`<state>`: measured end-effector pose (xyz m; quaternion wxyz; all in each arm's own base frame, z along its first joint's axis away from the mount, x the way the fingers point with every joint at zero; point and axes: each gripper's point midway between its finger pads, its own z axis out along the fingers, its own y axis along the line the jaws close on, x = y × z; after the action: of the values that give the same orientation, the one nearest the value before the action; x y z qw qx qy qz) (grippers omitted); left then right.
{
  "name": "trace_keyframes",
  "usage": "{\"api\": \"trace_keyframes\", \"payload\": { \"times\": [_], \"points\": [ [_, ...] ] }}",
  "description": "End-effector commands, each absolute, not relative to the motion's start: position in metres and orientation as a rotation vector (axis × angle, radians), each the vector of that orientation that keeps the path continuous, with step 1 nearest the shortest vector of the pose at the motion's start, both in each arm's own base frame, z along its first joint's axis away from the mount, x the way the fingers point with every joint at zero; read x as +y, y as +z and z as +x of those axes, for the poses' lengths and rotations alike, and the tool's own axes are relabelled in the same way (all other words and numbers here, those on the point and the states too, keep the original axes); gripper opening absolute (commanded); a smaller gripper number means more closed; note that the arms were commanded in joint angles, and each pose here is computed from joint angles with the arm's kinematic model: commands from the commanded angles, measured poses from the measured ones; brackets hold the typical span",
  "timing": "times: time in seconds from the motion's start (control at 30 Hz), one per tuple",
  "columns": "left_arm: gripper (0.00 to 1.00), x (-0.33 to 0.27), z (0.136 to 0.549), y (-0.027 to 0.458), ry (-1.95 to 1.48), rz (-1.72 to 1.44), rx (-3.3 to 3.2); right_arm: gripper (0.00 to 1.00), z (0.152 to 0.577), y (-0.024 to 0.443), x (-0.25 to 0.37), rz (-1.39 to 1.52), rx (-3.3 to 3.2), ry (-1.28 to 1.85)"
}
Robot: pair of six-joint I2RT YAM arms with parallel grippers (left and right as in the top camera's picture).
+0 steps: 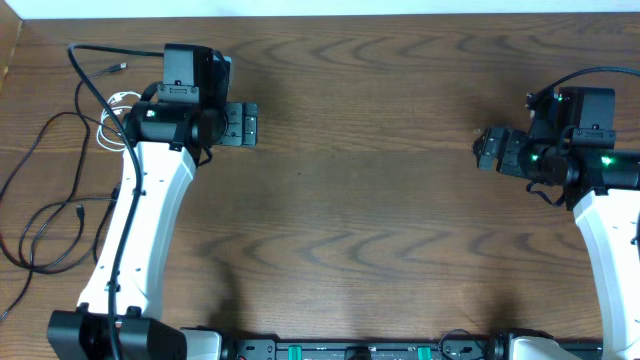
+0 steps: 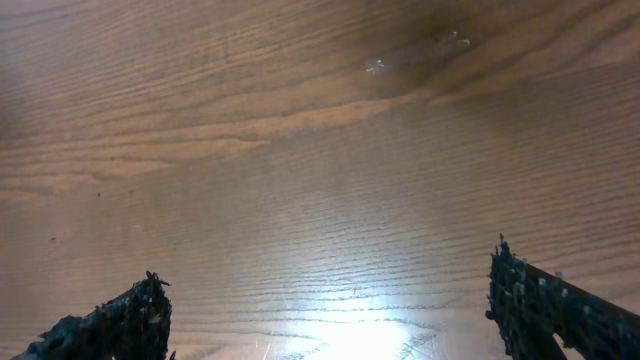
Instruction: Untangle cables
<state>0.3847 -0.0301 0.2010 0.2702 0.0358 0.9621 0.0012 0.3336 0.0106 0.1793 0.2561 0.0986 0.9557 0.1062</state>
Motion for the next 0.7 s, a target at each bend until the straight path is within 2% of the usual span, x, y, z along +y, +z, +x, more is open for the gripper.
{"api": "trace_keyframes", "payload": {
  "times": [0.0, 0.23, 0.67],
  "points": [
    [0.94, -0.029, 0.376, 0.217, 0.000, 0.113, 2.548, 0.99, 0.333, 0.185, 0.010, 0.246, 2.577, 0.278],
    [0.94, -0.028, 0.362, 0.238, -0.007, 0.105, 2.421, 0.99, 0.333, 0.185, 0.010, 0.246, 2.577, 0.278],
    [0.94, -0.030, 0.356, 0.242, -0.044, 0.090, 1.993, 0.99, 0.333, 0.185, 0.010, 0.246, 2.577, 0.278]
  ]
}}
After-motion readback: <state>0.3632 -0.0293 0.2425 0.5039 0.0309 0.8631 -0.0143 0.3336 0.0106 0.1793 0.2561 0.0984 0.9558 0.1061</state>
